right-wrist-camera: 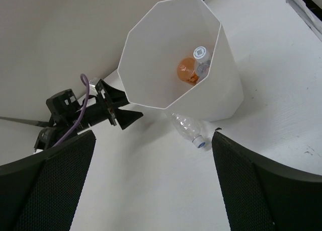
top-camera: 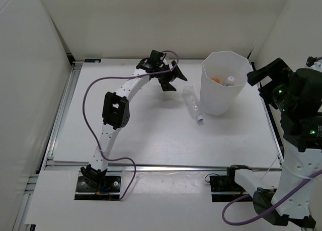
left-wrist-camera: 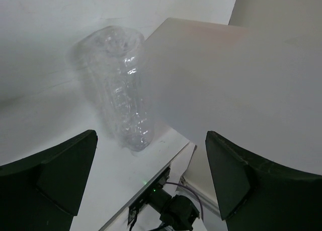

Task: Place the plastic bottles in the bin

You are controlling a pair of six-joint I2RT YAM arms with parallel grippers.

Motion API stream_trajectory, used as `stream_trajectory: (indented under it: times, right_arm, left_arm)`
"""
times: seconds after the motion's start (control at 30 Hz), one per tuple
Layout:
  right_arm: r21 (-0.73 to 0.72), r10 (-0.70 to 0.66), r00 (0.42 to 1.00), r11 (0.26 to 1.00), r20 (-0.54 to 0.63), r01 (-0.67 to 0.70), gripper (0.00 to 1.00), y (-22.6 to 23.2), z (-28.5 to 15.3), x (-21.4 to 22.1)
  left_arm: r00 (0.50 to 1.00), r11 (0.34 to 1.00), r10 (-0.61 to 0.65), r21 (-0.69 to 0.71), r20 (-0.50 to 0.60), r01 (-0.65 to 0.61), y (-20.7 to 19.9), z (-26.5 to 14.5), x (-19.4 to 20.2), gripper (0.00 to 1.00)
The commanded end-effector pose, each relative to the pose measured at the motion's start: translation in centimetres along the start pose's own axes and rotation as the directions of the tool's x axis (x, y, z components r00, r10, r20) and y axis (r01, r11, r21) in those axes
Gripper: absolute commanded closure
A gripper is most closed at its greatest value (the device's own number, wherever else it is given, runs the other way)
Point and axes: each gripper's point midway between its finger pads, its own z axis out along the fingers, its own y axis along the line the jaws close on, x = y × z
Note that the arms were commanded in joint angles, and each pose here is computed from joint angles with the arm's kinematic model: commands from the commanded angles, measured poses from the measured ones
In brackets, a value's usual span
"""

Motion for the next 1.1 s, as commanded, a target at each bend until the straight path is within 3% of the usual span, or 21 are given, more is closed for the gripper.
stream_trajectory:
  times: [0.0, 0.53, 1.07]
  right_arm:
    - [-0.006, -0.021, 0.998, 1.0, 0.054, 0.022, 0.0, 0.3, 0.6, -1.3]
    - [0.072, -0.065, 0.995, 0.996, 0.072, 0.059, 0.0, -1.2, 1.0, -1.7]
    - [0.111, -0.095, 0.992, 0.99, 0.083, 0.085, 0.0, -2.0, 1.2, -1.9]
  left_arm:
    - [1.0, 1.0, -0.007, -0.021, -0.022, 0.007, 0.5, 1.8, 0.6, 0.0]
    - [0.994, 1.0, 0.008, -0.004, -0.112, -0.009, 1.1, 7.4, 4.5, 0.0]
    - [0.982, 1.0, -0.026, -0.002, -0.185, 0.026, 2.8, 9.8, 6.5, 0.03]
